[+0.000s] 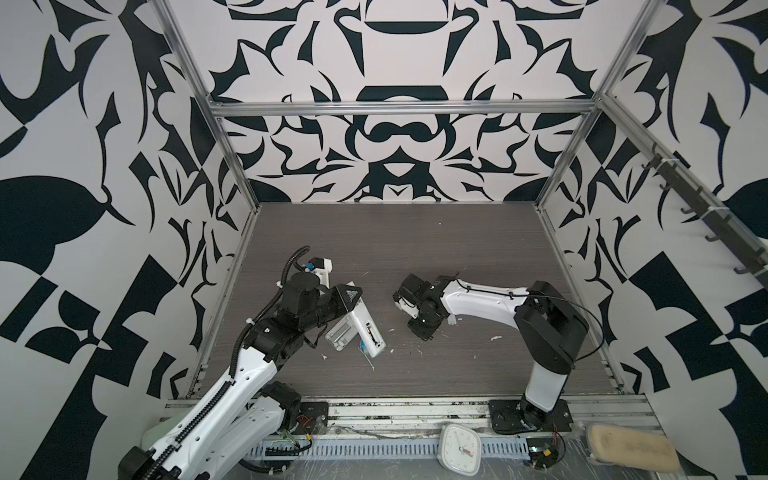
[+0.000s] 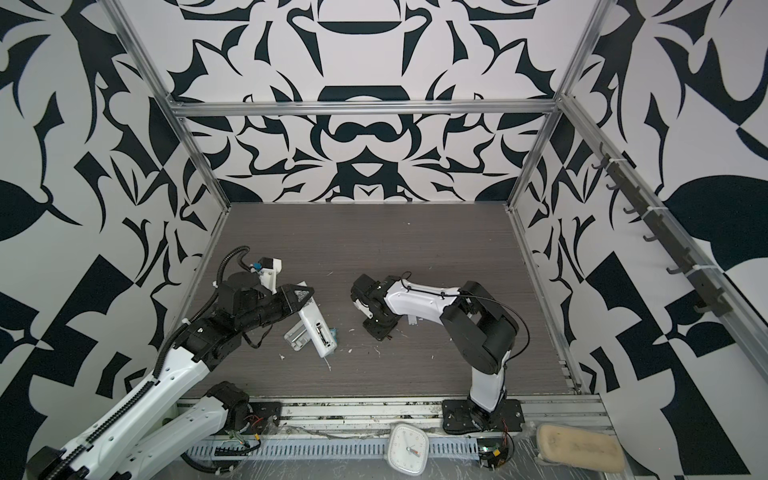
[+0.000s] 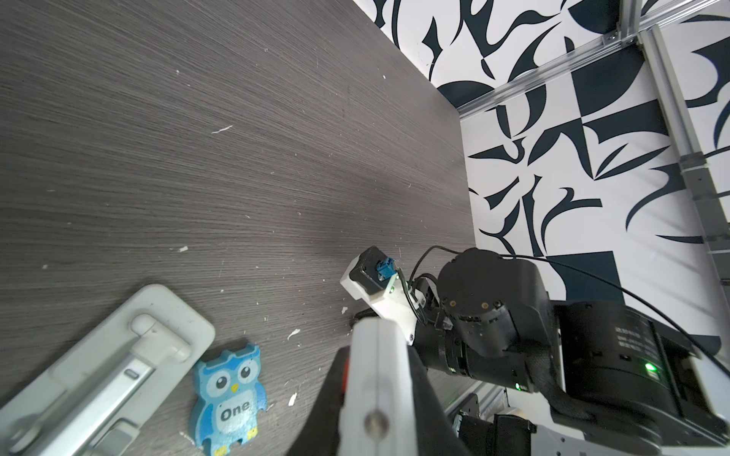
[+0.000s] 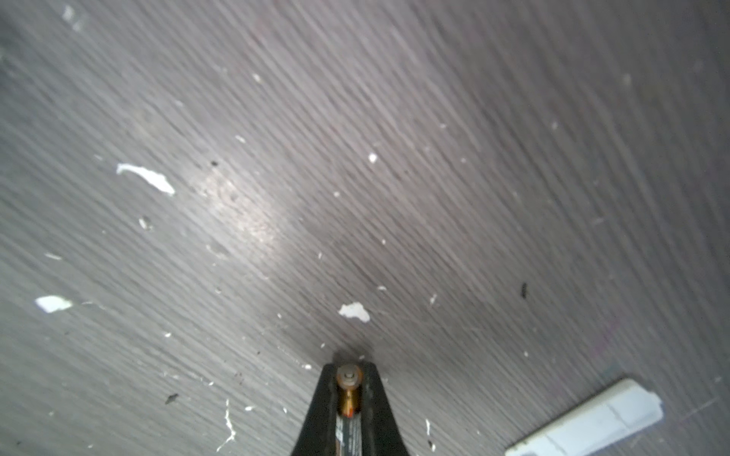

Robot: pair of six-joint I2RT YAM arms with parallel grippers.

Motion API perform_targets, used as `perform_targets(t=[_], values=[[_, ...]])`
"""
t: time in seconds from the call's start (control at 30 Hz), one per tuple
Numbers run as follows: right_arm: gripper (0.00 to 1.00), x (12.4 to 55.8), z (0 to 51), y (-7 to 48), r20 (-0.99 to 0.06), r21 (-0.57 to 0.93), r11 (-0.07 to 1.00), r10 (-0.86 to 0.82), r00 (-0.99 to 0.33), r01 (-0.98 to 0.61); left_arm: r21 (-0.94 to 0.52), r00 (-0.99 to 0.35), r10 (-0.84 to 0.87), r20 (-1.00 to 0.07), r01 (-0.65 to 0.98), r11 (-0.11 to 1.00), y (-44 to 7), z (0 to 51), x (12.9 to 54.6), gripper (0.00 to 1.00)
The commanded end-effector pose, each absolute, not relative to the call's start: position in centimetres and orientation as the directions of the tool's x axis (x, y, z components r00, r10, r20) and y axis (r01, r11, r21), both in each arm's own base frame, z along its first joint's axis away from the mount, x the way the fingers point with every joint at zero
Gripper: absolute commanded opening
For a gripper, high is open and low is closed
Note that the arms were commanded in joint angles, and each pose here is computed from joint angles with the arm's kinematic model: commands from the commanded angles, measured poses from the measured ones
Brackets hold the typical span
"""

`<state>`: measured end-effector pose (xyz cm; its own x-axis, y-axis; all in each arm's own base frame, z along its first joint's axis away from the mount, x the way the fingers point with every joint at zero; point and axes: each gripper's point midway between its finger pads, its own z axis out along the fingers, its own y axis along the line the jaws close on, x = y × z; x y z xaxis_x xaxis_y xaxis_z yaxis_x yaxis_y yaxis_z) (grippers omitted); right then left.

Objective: Load the batteries into the remote control

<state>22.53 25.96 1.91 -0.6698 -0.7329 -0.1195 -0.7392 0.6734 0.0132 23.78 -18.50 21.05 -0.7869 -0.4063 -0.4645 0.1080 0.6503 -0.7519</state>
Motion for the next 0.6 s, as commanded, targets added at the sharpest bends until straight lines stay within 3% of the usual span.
perform_targets(t=[0.0, 0.57], values=[[0.0, 22.5, 2.9, 25.8, -0.108, -0.006, 0.611, -0.788, -0.607, -0.792, -0.745, -0.775, -0.392, -0.495, 0.147, 0.651, -18.9, 22.4, 24.3, 0.0], [0.02, 21.8, 3.1, 26.1, -0.125, 0.005, 0.404, -0.907, -0.401, -0.915, -0.732, -0.791, -0.351, -0.501, 0.171, 0.659, -19.5, 23.0, 24.5, 0.0]])
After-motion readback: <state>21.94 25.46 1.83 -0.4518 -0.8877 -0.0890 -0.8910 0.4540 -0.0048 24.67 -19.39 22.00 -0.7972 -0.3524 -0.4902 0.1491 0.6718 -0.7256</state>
